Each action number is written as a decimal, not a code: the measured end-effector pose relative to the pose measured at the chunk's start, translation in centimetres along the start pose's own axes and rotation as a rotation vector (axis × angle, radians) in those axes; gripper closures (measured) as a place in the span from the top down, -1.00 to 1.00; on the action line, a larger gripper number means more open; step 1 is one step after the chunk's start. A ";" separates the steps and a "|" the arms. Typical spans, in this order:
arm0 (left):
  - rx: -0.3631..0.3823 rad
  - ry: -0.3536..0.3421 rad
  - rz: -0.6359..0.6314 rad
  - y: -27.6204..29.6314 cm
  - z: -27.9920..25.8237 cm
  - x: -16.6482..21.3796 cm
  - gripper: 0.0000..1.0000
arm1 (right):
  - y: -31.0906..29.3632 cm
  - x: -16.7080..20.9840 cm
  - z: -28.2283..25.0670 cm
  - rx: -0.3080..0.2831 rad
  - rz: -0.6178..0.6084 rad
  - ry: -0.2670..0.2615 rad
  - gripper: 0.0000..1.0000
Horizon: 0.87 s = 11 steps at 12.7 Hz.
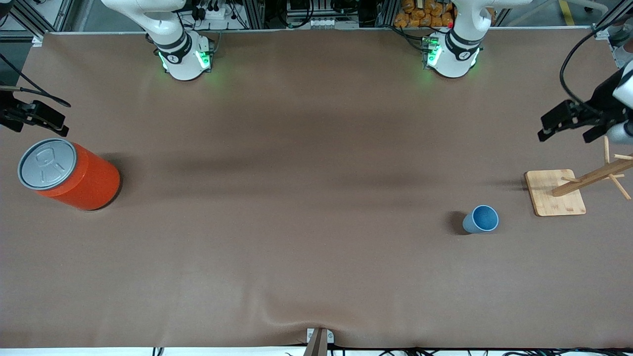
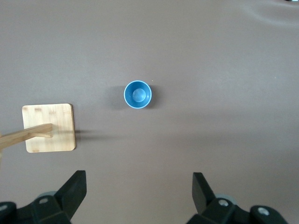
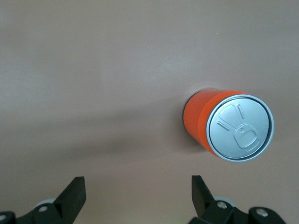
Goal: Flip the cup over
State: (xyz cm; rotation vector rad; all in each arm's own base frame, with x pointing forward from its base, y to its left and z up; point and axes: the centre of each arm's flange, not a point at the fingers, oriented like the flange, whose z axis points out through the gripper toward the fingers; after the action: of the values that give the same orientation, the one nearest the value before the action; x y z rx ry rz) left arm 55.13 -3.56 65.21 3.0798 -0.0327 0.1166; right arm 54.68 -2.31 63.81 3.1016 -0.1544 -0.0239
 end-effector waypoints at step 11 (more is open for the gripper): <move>0.107 -0.055 0.087 2.2 -2.5 -5.4 1.00 | -0.2 0.0 0.0 0.033 0.001 -0.003 1.00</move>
State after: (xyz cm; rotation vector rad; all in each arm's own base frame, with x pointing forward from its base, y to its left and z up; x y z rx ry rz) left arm 49.50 -5.55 67.45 3.1879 -0.1685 0.0389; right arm 54.67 -2.07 63.82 3.1347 -0.1574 -0.0266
